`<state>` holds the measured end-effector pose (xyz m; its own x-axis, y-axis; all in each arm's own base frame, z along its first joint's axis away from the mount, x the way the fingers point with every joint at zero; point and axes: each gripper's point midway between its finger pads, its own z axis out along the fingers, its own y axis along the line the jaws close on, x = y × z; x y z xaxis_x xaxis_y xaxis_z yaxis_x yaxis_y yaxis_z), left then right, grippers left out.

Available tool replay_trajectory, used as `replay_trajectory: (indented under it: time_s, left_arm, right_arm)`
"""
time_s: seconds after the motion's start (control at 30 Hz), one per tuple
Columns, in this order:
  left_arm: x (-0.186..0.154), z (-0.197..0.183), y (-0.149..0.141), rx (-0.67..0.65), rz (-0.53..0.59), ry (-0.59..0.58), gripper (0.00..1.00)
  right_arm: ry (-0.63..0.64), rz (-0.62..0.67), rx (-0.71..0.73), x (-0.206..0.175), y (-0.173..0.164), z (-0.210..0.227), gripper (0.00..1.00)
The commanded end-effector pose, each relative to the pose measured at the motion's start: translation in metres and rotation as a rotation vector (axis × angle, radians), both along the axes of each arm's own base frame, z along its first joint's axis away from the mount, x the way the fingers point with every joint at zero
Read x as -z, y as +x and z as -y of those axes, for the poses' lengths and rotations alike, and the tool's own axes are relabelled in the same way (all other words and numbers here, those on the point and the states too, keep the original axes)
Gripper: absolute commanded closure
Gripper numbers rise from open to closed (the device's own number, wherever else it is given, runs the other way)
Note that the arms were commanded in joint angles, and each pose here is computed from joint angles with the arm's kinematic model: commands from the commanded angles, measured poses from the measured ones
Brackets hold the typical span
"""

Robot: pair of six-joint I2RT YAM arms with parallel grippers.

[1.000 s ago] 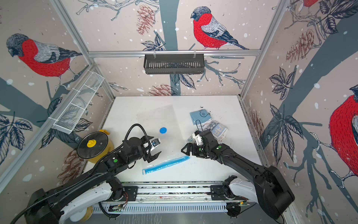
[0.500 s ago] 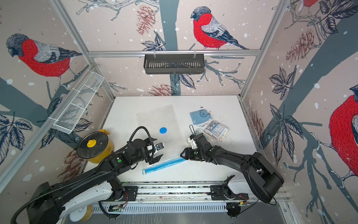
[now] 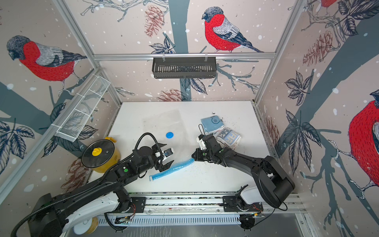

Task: Place the folded towel into the vacuum bag
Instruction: Open the vacuum bag at the center of the board.

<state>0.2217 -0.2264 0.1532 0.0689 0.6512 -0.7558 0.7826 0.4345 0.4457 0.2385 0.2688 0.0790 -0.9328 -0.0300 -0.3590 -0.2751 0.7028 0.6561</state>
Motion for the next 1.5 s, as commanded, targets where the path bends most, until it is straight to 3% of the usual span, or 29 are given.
replay_trajectory:
  time_s: [0.0,0.37,0.7,1.1,1.33,1.47]
  left_arm:
    - [-0.014,0.004,0.003,0.004,0.041,-0.04,0.03]
    - [0.0,0.017,-0.003,0.054,0.034,0.034,0.03]
    - [0.01,0.024,0.026,-0.061,0.13,0.045,0.06]
    - [0.033,0.044,0.031,-0.005,0.103,0.056,0.12]
    - [0.046,0.046,0.056,-0.126,0.056,0.106,0.3]
    - [0.052,0.051,0.061,-0.137,0.055,0.101,0.35]
  right_arm:
    - [-0.021,0.023,0.004,-0.005,0.015,0.007,0.97]
    - [-0.005,0.061,0.079,-0.03,0.063,0.029,0.99]
    - [0.002,0.045,0.053,-0.024,0.065,0.028,0.99]
    - [0.019,0.065,0.049,-0.033,0.068,0.029,0.99]
    - [0.035,0.062,0.052,-0.033,0.068,0.03,0.99]
    - [0.039,0.065,0.053,-0.035,0.069,0.03,0.99]
